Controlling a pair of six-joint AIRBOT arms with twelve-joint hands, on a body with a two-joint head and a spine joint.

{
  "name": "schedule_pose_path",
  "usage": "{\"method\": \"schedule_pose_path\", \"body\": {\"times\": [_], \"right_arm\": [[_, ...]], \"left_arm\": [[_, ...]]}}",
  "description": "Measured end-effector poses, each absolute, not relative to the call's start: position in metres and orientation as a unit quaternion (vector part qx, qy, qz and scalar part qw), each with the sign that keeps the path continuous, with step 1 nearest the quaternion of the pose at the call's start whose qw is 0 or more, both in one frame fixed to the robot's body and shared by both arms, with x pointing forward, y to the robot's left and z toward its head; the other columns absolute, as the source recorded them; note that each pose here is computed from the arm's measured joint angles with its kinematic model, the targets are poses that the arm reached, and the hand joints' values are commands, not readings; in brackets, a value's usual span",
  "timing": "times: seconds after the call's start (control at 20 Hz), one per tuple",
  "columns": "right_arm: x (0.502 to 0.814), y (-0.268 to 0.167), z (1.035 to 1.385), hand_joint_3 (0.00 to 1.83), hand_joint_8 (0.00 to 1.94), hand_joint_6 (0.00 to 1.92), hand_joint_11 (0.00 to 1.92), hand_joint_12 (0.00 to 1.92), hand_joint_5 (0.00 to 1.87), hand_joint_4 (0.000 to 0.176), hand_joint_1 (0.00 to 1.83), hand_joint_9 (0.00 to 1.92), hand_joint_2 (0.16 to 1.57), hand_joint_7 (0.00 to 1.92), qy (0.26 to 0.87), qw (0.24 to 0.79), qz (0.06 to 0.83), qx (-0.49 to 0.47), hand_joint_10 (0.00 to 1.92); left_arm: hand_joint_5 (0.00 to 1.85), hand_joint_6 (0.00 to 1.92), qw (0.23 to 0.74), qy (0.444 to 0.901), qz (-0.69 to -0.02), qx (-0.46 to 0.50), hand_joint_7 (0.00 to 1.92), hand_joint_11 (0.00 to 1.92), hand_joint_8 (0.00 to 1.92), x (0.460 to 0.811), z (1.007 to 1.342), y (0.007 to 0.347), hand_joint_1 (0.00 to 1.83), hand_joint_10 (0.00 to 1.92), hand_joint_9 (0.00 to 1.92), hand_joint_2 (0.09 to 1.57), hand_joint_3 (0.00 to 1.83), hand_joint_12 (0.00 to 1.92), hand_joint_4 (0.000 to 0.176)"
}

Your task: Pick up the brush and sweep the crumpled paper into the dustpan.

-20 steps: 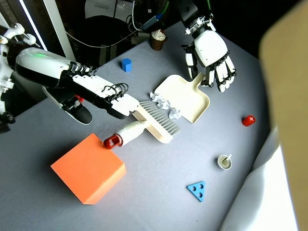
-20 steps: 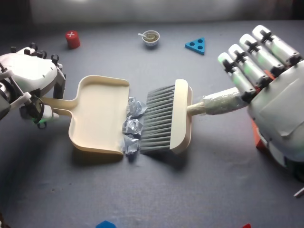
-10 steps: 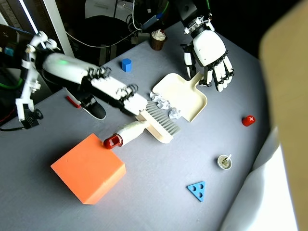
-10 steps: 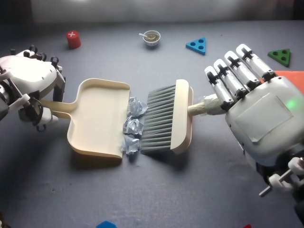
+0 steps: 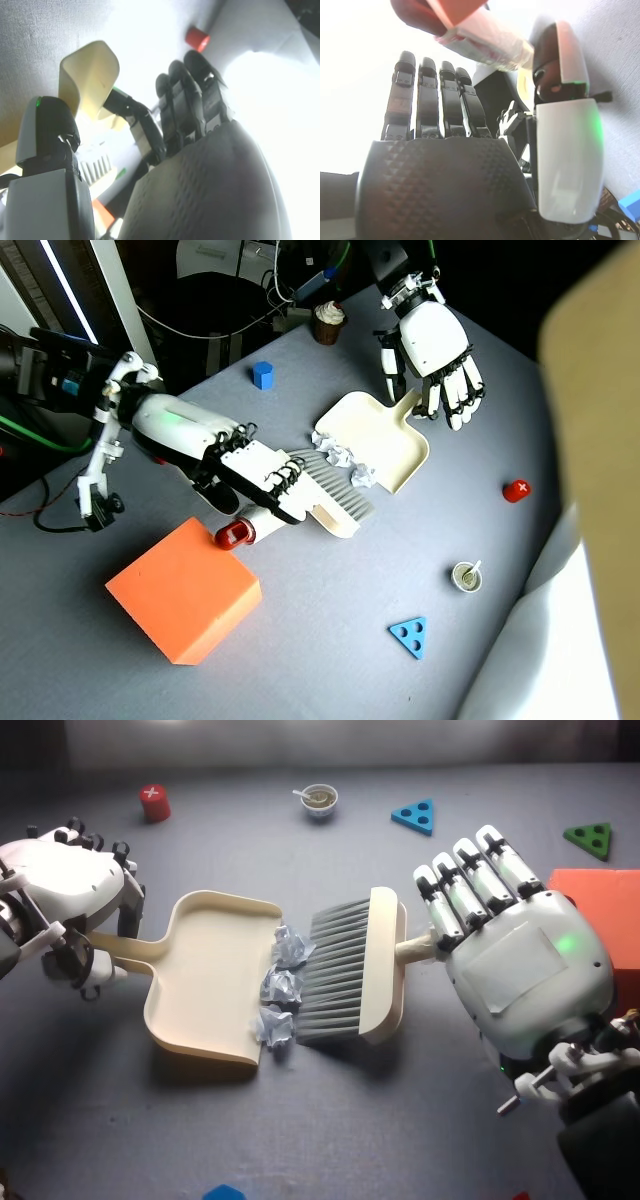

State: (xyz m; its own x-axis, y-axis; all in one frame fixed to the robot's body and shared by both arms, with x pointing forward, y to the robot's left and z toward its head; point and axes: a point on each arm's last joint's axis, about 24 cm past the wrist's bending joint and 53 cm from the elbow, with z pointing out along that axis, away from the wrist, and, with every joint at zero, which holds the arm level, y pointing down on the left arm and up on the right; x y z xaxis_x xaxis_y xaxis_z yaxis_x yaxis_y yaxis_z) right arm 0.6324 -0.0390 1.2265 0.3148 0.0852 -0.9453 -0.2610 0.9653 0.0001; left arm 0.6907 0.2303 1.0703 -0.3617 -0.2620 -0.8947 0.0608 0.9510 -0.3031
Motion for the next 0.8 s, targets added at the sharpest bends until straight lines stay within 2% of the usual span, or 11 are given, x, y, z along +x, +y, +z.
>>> {"method": "schedule_pose_path", "body": {"times": [0.1,0.15,0.2,0.25,0.4,0.45,0.5,0.55,0.6,0.7,0.8], "right_arm": [[0.635,-0.035,1.226,0.00,0.01,0.01,0.21,0.00,0.13,0.000,0.94,0.18,1.06,0.17,0.570,0.811,0.108,-0.078,0.01],[0.636,-0.032,1.227,0.01,0.00,0.00,0.20,0.00,0.12,0.000,0.91,0.17,1.07,0.16,0.565,0.813,0.112,-0.079,0.00],[0.637,-0.030,1.227,0.00,0.00,0.00,0.21,0.01,0.12,0.000,0.92,0.18,1.07,0.16,0.563,0.815,0.114,-0.080,0.00],[0.636,-0.026,1.228,0.00,0.00,0.00,0.21,0.01,0.12,0.000,0.93,0.17,1.06,0.15,0.558,0.817,0.118,-0.082,0.00],[0.643,-0.020,1.224,0.00,0.00,0.00,0.19,0.00,0.11,0.000,0.92,0.16,1.07,0.14,0.556,0.819,0.115,-0.084,0.00],[0.645,-0.020,1.222,0.00,0.00,0.01,0.20,0.01,0.13,0.000,0.93,0.17,1.06,0.15,0.556,0.819,0.113,-0.084,0.00],[0.648,-0.021,1.220,0.00,0.01,0.01,0.20,0.01,0.13,0.000,0.93,0.17,1.06,0.17,0.557,0.819,0.109,-0.082,0.01],[0.651,-0.021,1.219,0.00,0.01,0.01,0.20,0.01,0.13,0.000,0.96,0.17,1.05,0.16,0.556,0.820,0.106,-0.081,0.01],[0.655,-0.021,1.219,0.00,0.01,0.00,0.21,0.01,0.12,0.000,0.94,0.18,1.05,0.16,0.555,0.822,0.104,-0.079,0.01],[0.662,-0.022,1.220,0.00,0.01,0.00,0.20,0.01,0.13,0.000,0.93,0.18,1.06,0.17,0.551,0.825,0.103,-0.073,0.00],[0.666,-0.023,1.219,0.00,0.01,0.01,0.21,0.01,0.13,0.000,0.92,0.18,1.06,0.18,0.548,0.827,0.099,-0.072,0.01]], "left_arm": [[0.88,1.14,0.561,0.813,-0.142,-0.062,0.33,0.00,0.00,0.690,1.070,0.232,1.03,0.00,0.29,1.17,0.00,0.68,0.050],[0.89,1.12,0.561,0.813,-0.142,-0.063,0.33,0.00,0.00,0.690,1.071,0.233,1.04,0.00,0.28,1.16,0.00,0.68,0.024],[0.89,1.12,0.561,0.813,-0.142,-0.063,0.33,0.00,0.00,0.690,1.071,0.233,1.04,0.00,0.28,1.16,0.00,0.67,0.032],[0.89,1.12,0.562,0.813,-0.142,-0.063,0.32,0.00,0.00,0.690,1.071,0.233,1.04,0.00,0.27,1.16,0.00,0.65,0.023],[0.89,1.12,0.563,0.812,-0.140,-0.064,0.34,0.00,0.00,0.690,1.071,0.235,1.03,0.00,0.29,1.16,0.00,0.72,0.050],[0.90,1.10,0.563,0.812,-0.140,-0.065,0.35,0.00,0.00,0.690,1.071,0.235,1.04,0.01,0.30,1.15,0.00,0.73,0.033],[0.90,1.11,0.562,0.813,-0.139,-0.065,0.34,0.00,0.00,0.689,1.070,0.236,1.03,0.00,0.29,1.16,0.00,0.71,0.048],[0.90,1.10,0.562,0.813,-0.139,-0.066,0.35,0.00,0.01,0.689,1.070,0.236,1.02,0.00,0.29,1.15,0.00,0.73,0.083],[0.91,1.10,0.562,0.813,-0.139,-0.066,0.34,0.00,0.00,0.689,1.070,0.236,1.02,0.00,0.29,1.15,0.00,0.73,0.086],[0.91,1.10,0.564,0.812,-0.138,-0.066,0.34,0.00,0.00,0.690,1.071,0.237,1.04,0.00,0.28,1.15,0.00,0.71,0.052],[0.92,1.08,0.564,0.812,-0.138,-0.066,0.33,0.00,0.00,0.690,1.071,0.237,1.04,0.00,0.27,1.15,0.00,0.70,0.050]]}}
